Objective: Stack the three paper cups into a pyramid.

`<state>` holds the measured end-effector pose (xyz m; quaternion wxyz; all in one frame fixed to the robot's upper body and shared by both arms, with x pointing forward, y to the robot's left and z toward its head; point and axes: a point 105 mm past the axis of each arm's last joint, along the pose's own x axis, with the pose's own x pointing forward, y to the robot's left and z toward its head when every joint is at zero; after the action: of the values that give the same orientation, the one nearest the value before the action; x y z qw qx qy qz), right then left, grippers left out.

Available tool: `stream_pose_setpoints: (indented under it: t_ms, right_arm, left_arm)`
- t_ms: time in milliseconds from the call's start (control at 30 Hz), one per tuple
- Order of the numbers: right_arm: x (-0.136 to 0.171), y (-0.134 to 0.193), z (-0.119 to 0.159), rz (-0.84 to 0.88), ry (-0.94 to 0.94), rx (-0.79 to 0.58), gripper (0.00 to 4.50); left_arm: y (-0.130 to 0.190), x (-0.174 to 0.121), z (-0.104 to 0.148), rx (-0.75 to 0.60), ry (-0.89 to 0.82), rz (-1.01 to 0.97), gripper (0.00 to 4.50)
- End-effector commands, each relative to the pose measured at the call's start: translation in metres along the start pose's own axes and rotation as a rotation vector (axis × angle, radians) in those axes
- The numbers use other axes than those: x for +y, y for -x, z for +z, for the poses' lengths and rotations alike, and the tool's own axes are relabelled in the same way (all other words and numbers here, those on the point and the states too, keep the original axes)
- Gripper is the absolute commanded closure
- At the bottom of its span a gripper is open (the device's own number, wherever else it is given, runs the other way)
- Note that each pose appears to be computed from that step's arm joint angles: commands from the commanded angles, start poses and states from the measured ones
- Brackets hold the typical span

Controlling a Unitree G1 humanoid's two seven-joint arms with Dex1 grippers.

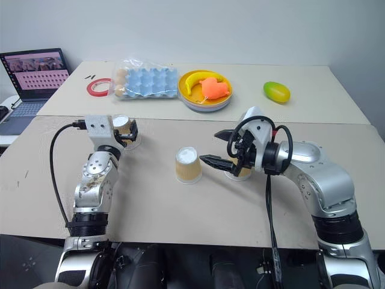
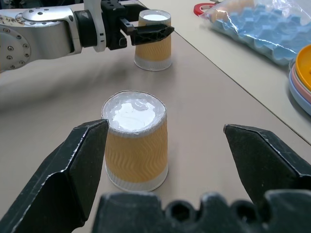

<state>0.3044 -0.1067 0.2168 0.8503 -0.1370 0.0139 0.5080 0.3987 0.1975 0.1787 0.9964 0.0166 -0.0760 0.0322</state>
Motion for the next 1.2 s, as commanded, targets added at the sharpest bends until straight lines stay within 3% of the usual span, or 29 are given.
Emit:
stream_pose_setpoints:
  t_ms: [33,67,167,267,467,567,667,900,1200]
  right_arm:
    - [0.000,0.005,0.014,-0.024,0.055,-0.029,0.00]
    - [0.000,0.005,0.014,-0.025,0.055,-0.029,0.00]
    - [-0.001,0.006,0.013,-0.029,0.054,-0.028,0.00]
    - [-0.001,0.006,0.013,-0.032,0.053,-0.027,0.00]
    - [-0.003,0.005,0.011,-0.043,0.049,-0.020,0.00]
    - [-0.004,0.004,0.010,-0.048,0.046,-0.013,0.00]
    - [-0.005,0.005,0.008,-0.055,0.044,-0.005,0.00]
    - [-0.007,0.007,0.007,-0.074,0.040,-0.002,0.00]
    - [-0.010,0.010,0.006,-0.108,0.045,0.010,0.00]
  left_arm:
    - [-0.003,0.000,0.015,-0.052,0.016,-0.011,0.04]
    - [-0.003,0.000,0.014,-0.046,0.022,-0.014,0.04]
    - [-0.002,-0.002,0.011,-0.033,0.032,-0.022,0.73]
    - [-0.002,-0.003,0.010,-0.025,0.029,-0.037,1.81]
    - [-0.002,-0.001,0.028,-0.094,-0.003,-0.064,1.81]
    - [0.010,-0.016,0.059,-0.199,-0.018,-0.287,1.81]
    - [0.030,-0.028,0.066,-0.197,-0.040,-0.530,1.81]
    - [0.051,-0.016,0.057,-0.019,-0.122,-0.815,1.81]
    - [0.097,-0.056,0.019,0.170,-0.069,-1.239,1.81]
